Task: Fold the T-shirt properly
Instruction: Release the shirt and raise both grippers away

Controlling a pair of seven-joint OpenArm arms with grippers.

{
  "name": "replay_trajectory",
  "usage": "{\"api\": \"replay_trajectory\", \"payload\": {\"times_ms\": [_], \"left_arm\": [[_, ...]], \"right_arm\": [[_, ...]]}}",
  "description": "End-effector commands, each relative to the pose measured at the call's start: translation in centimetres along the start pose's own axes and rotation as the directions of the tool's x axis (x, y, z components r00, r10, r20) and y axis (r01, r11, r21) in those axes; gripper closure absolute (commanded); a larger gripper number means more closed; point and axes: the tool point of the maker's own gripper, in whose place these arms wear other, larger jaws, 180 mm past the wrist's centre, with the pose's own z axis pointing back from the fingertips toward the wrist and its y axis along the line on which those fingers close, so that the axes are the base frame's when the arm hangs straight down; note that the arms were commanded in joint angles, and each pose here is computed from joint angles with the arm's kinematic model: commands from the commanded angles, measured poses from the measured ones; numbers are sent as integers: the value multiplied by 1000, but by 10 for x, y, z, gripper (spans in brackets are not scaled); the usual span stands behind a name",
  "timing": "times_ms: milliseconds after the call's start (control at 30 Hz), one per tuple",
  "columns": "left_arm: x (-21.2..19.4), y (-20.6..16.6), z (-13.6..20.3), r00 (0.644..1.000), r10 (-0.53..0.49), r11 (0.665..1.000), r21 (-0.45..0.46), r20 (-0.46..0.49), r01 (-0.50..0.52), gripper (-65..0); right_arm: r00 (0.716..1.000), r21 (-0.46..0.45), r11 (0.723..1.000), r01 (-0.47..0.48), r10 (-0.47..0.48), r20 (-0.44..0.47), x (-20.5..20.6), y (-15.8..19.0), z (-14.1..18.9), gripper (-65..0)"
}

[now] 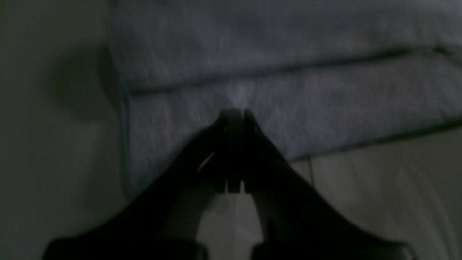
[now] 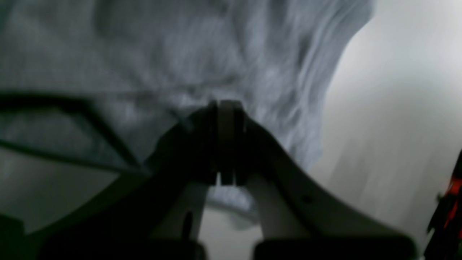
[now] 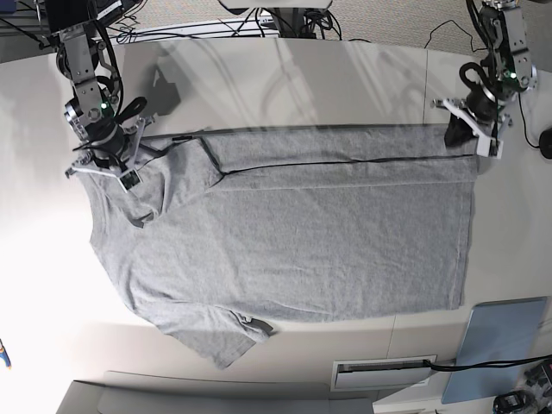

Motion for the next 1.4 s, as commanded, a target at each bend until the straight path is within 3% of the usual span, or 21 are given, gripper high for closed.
{"api": "replay_trajectory", "payload": {"times_ms": [0, 300, 667, 867, 1067, 1367], "left_arm": [[-4, 6, 6, 999, -20, 1000, 12, -29, 20, 0], [-61, 11, 37, 988, 6, 999, 35, -156, -1, 0], [-112, 10, 96, 967, 32, 999, -20, -253, -38, 0], [-107, 19, 107, 971, 45, 999, 0, -234, -46, 0], [-90, 12, 104, 979, -1, 1000, -23, -204, -4, 0], [-99, 11, 107, 956, -53, 999, -27, -290, 47, 0]], "right_arm": [[1000, -24, 1000, -6, 7, 9, 0, -9, 3, 0], [996, 32, 997, -75, 76, -38, -36, 32, 28, 0], [981, 34, 983, -181, 183, -63, -74, 67, 75, 0], [970, 25, 977, -213, 214, -113, -99, 76, 94, 0], [971, 7, 976, -219, 219, -97, -95, 78, 109, 0], [966, 4, 975, -221, 219, -140, -102, 76, 110, 0]]}}
